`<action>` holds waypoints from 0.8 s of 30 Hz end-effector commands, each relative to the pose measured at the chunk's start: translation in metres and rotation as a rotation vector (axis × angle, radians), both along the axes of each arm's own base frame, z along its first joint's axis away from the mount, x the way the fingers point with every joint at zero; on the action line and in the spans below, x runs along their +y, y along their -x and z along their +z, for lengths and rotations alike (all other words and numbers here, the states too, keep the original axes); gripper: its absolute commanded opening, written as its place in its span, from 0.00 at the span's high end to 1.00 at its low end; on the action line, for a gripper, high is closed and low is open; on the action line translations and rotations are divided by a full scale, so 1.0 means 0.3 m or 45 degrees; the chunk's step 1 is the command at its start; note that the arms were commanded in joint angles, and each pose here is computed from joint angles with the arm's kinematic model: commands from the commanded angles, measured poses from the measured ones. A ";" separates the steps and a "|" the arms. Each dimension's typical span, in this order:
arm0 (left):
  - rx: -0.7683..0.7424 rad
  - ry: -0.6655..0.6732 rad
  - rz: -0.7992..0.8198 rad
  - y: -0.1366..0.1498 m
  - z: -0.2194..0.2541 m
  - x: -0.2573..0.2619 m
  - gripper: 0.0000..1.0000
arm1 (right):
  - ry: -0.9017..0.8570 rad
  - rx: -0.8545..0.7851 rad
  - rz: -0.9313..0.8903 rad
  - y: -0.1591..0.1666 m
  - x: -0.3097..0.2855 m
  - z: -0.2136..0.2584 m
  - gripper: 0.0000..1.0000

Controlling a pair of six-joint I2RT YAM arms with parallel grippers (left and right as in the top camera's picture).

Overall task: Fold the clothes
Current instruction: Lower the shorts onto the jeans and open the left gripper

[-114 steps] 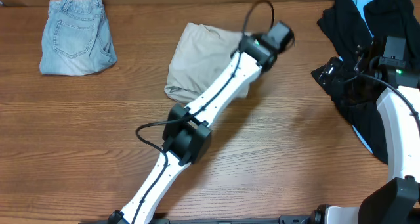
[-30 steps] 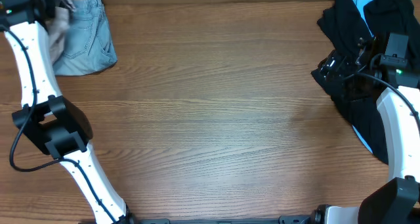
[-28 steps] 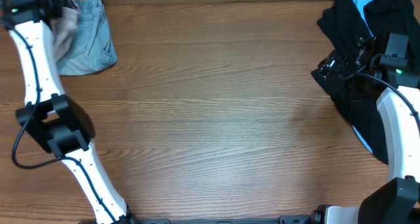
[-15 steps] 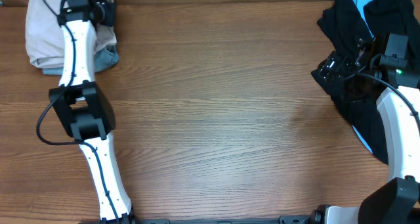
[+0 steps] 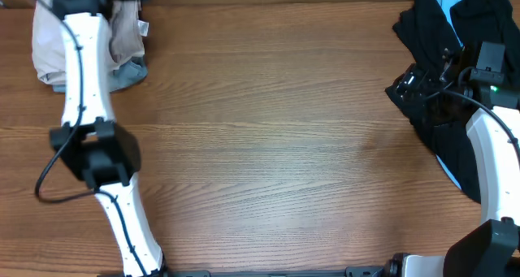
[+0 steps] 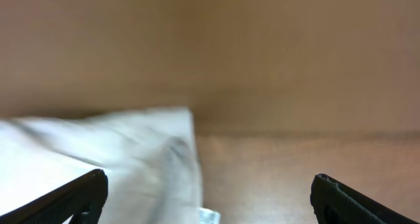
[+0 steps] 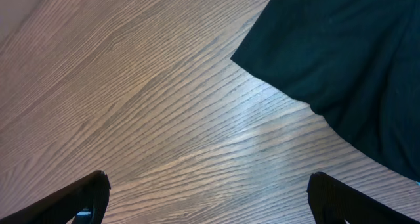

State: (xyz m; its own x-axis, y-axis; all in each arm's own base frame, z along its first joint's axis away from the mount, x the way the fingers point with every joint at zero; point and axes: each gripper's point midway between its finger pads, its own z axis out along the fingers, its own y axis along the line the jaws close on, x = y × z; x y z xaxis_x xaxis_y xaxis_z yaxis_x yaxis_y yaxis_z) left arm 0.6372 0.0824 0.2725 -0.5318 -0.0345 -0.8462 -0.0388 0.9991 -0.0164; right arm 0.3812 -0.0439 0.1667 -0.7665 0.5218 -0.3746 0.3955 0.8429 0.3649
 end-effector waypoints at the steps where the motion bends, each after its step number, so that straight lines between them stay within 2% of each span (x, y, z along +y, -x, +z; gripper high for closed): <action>1: -0.085 -0.011 0.096 0.034 0.118 0.112 0.00 | -0.007 -0.003 0.001 -0.002 0.000 -0.002 0.00; 6: -0.003 -0.102 0.185 -0.014 -0.071 0.280 0.00 | -0.007 -0.002 0.001 -0.002 0.000 -0.003 0.00; 10: 0.064 -0.092 0.221 -0.057 -0.270 0.368 0.00 | -0.007 -0.002 0.001 -0.002 0.000 -0.003 0.00; 17: 0.286 -0.039 0.224 -0.072 -0.715 0.401 0.00 | -0.003 0.010 0.003 0.005 -0.001 -0.007 0.00; 19: 0.318 -0.026 0.214 -0.072 -0.799 0.394 0.00 | 0.022 0.016 -0.010 0.006 -0.013 -0.009 0.00; 22: 0.319 -0.012 0.192 -0.079 -0.818 0.375 0.00 | 0.032 0.009 -0.005 0.003 -0.016 -0.007 0.00; 24: 0.259 0.014 0.143 -0.101 -0.743 0.348 0.00 | 0.056 -0.019 0.021 -0.009 -0.020 0.007 0.00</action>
